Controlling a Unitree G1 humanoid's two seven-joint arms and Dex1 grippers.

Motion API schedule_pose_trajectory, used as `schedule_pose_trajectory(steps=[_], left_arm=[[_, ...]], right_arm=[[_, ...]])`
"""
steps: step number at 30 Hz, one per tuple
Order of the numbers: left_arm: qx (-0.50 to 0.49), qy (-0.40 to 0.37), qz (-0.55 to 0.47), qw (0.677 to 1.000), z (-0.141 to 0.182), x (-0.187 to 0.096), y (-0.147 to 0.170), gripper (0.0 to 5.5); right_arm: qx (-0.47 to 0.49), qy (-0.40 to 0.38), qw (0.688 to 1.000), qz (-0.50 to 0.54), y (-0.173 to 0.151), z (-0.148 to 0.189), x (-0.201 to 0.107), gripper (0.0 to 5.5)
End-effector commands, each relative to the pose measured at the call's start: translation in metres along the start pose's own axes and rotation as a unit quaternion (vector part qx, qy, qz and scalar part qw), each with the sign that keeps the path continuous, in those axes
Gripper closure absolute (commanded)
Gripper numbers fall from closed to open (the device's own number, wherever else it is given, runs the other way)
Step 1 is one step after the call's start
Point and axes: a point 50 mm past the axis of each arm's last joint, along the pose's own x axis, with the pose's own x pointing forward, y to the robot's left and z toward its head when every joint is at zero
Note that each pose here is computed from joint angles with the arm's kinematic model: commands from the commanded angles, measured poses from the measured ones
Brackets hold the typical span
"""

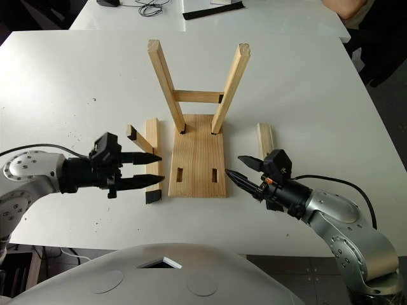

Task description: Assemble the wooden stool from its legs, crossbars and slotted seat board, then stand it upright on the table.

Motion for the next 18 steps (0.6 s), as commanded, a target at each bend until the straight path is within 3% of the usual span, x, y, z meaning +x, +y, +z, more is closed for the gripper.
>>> schedule_pose_trajectory(steps=[1, 6, 14, 18], left_arm=[[-0.044, 0.006, 0.002, 0.999, -0.031, 0.016, -0.001, 2.96], [-0.073, -0.002, 0.016, 0.997, -0.052, 0.025, 0.000, 2.96], [0.005, 0.111, 0.004, 0.994, -0.077, -0.003, 0.009, 2.96], [0.021, 0.100, 0.010, 0.995, -0.066, -0.012, 0.018, 2.96]], right_arm=[[-0.014, -0.007, 1.000, 0.001, -0.001, 0.006, 0.002, 2.78], [-0.018, 0.000, 1.000, 0.014, -0.002, 0.007, 0.004, 2.78], [-0.004, -0.005, 1.000, -0.007, 0.004, 0.000, 0.001, 2.78], [0.002, -0.009, 1.000, -0.017, 0.008, -0.003, 0.001, 2.78]])
